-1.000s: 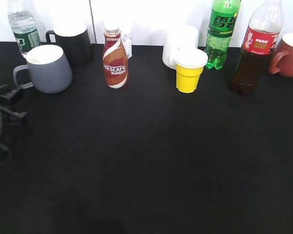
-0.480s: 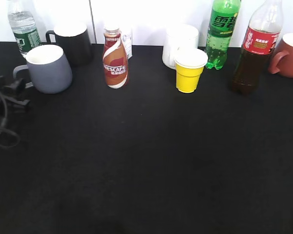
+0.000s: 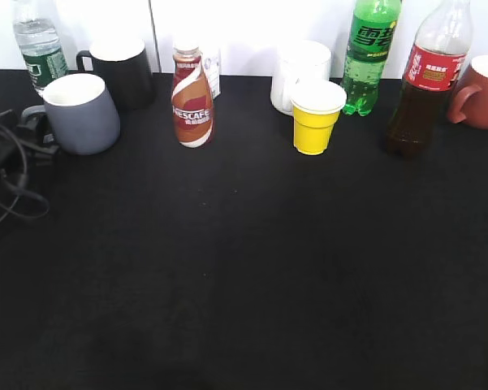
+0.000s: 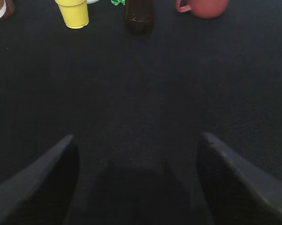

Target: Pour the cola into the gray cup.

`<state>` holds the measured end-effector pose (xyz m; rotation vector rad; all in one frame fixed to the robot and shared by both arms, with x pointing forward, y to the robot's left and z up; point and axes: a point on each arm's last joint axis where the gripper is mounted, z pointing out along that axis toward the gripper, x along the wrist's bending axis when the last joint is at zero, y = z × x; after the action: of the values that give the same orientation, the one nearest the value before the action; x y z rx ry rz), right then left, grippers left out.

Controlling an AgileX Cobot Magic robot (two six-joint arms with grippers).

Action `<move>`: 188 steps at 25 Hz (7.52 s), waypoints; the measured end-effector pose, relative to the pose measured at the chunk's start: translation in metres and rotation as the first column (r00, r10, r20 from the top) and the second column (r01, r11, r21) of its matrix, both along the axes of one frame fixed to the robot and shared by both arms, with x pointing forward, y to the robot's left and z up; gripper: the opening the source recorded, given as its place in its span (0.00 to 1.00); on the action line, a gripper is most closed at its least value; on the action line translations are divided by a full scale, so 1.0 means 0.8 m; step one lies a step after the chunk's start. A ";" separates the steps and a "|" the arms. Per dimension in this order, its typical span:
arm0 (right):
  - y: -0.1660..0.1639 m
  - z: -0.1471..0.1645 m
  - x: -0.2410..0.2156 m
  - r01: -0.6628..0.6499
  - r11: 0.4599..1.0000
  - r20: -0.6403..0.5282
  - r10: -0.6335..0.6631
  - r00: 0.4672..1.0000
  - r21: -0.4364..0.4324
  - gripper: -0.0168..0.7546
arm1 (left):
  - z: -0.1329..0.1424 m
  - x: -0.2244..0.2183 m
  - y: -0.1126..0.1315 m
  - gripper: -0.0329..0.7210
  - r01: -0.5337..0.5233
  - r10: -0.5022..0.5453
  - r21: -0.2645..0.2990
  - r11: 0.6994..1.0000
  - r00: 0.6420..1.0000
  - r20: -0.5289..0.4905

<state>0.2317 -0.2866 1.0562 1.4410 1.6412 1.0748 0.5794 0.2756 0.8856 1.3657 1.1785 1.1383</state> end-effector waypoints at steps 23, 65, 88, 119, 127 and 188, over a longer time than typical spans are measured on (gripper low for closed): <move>0.001 0.000 0.000 -0.009 1.000 0.000 0.009 1.000 0.013 0.79 | 0.003 0.013 0.002 0.12 0.039 -0.039 0.031 0.999 0.999 0.000; -0.004 -0.078 0.308 0.059 0.988 0.442 0.009 0.897 -0.140 0.67 | 0.167 -0.053 -0.016 0.12 0.228 -0.226 0.076 0.971 0.974 -0.029; 0.016 -0.174 0.392 -0.114 0.993 0.355 0.092 0.930 0.043 0.67 | 0.171 -0.055 -0.020 0.12 0.266 -0.265 0.119 0.957 0.964 -0.021; 0.027 -0.179 0.439 -0.110 0.967 0.336 0.028 0.942 0.230 0.84 | 0.170 -0.056 -0.023 0.12 0.290 -0.290 0.147 0.946 0.957 -0.028; 0.028 -0.181 0.441 -0.122 0.968 0.325 0.044 0.945 0.222 0.82 | 0.170 -0.056 -0.023 0.12 0.291 -0.290 0.148 0.945 0.957 -0.028; 0.112 0.028 0.343 -0.598 0.646 0.030 0.691 0.723 -0.474 0.48 | 0.165 -0.027 -0.124 0.12 0.877 -0.886 0.129 0.463 0.455 0.088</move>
<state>0.5057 -0.1969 1.0787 0.3995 2.1317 1.0739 0.5578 0.1763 1.0177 1.6014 0.1638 0.4597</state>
